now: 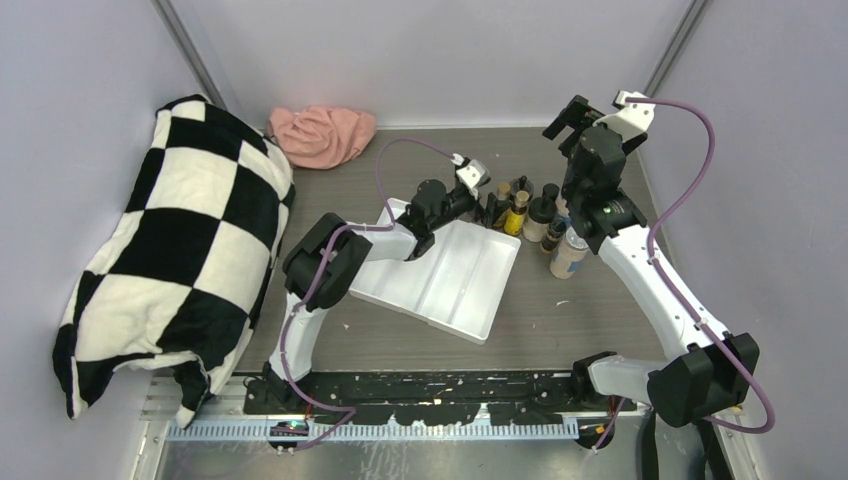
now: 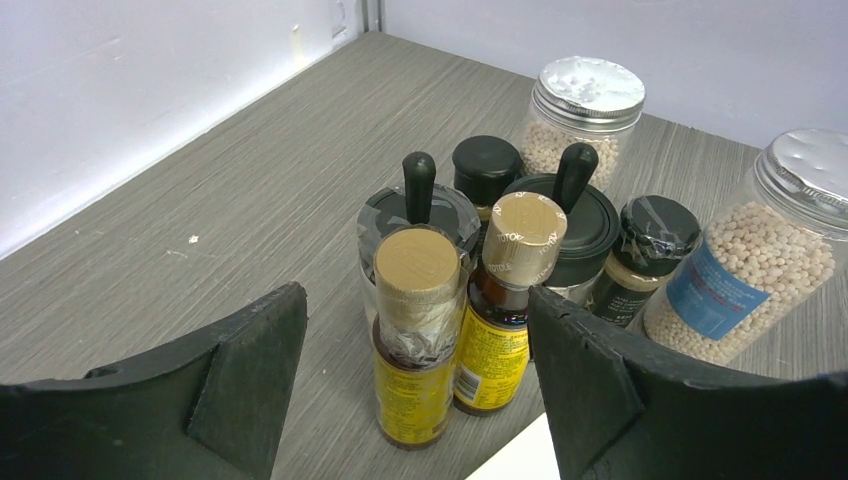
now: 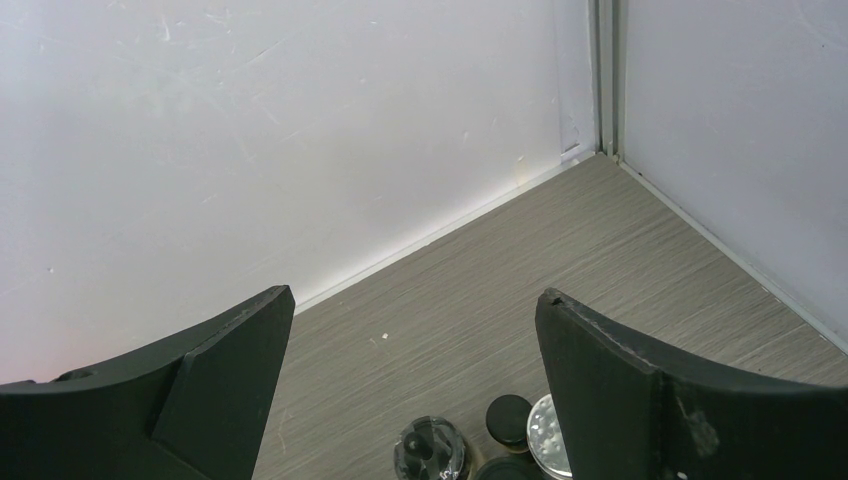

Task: Organize the condiment bottles
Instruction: Pick up the bottle from the center of the board.

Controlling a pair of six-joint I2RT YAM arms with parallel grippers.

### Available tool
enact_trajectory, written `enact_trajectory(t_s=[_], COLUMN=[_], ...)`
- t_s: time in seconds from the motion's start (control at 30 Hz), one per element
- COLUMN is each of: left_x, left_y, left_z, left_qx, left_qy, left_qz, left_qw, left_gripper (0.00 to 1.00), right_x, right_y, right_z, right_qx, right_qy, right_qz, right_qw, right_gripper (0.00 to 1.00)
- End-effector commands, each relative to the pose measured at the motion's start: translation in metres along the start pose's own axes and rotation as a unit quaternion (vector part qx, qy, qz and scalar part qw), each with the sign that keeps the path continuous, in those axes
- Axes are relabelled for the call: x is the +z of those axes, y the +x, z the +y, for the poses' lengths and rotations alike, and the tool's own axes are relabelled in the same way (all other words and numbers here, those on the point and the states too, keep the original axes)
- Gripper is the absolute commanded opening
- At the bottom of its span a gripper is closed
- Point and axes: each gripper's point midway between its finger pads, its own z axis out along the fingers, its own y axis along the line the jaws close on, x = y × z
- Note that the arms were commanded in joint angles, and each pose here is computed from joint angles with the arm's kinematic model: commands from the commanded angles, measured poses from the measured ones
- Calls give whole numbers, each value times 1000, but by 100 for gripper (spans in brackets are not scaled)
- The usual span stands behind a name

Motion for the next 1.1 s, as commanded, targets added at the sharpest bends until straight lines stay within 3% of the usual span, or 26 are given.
enact_trajectory(t_s=[0.0, 1.07], left_x=[8, 25], left_y=[-17, -8], left_z=[6, 16], left_qx=[6, -18], left_qy=[0, 8], left_qz=[-26, -28], left_qw=[1000, 999], left_gripper=[81, 73], right_x=[-1, 2], right_y=[-32, -27], right_z=[10, 12], right_qx=[29, 23], right_qy=[-14, -16], right_qz=[-35, -29], right_qw=[999, 999], right_gripper=[96, 96])
